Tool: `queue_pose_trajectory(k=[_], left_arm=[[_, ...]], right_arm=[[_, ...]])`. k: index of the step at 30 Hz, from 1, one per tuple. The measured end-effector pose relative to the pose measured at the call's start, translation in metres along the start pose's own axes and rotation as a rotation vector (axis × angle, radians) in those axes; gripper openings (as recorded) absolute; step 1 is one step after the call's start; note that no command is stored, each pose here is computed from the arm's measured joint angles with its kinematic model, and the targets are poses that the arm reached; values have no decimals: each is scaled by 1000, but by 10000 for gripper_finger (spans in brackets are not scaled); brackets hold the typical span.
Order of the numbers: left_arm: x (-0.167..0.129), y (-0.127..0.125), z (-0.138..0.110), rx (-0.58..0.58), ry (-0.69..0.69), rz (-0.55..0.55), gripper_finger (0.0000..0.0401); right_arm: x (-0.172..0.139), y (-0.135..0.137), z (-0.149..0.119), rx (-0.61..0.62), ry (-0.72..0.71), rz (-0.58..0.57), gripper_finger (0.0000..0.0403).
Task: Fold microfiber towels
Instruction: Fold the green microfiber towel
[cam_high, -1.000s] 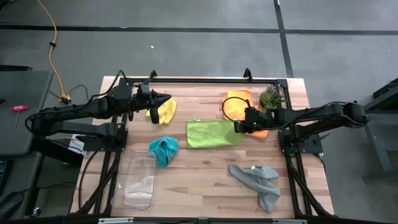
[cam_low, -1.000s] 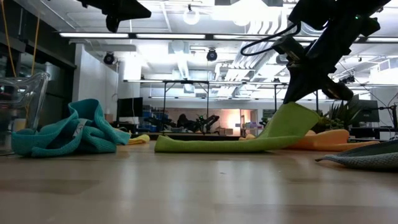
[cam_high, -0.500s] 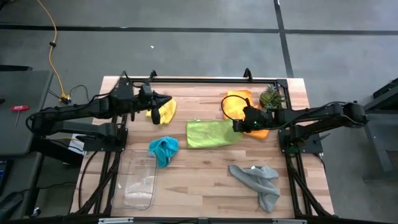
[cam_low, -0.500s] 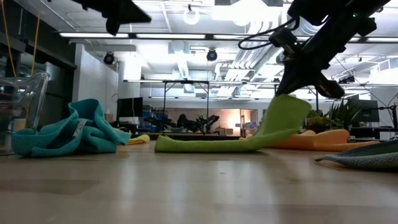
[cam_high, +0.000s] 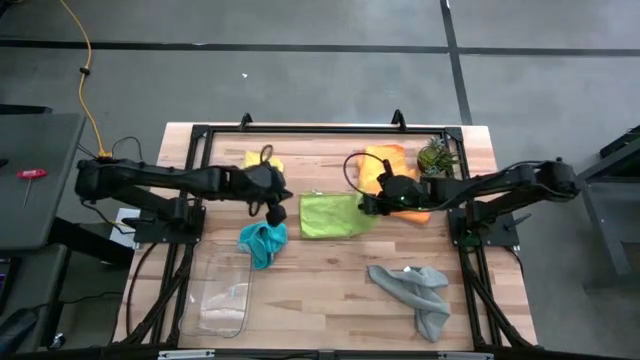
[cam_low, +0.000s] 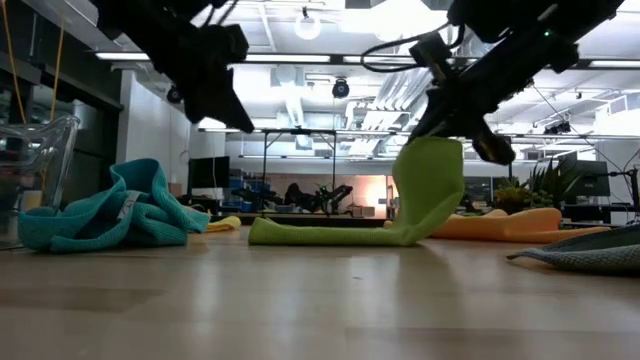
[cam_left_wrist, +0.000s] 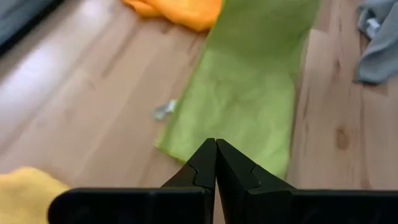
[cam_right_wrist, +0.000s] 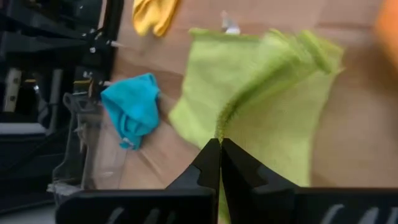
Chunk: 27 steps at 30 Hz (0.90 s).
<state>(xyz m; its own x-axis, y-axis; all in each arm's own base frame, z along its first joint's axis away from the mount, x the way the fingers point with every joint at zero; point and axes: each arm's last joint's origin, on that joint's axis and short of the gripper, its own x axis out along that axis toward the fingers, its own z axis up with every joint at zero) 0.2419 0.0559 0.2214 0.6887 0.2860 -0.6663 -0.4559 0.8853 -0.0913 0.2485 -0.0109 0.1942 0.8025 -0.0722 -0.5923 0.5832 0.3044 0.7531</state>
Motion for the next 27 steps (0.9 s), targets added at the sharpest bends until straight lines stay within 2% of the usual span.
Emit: queue_pose_trajectory(k=[6, 16, 20, 27], left_arm=[[1, -2, 7, -13, -70, -13, 0], [-4, 9, 10, -4, -80, 21, 0], [-4, 11, 10, -3, -83, 27, 0], [-3, 17, 12, 5, -91, 46, 0]], right_arm=[[24, 5, -7, 12, -6, 89, 0], [54, 7, -13, 140, -95, 188, 0], [60, 7, -15, 186, -126, 200, 0], [84, 28, -14, 187, -132, 215, 0]])
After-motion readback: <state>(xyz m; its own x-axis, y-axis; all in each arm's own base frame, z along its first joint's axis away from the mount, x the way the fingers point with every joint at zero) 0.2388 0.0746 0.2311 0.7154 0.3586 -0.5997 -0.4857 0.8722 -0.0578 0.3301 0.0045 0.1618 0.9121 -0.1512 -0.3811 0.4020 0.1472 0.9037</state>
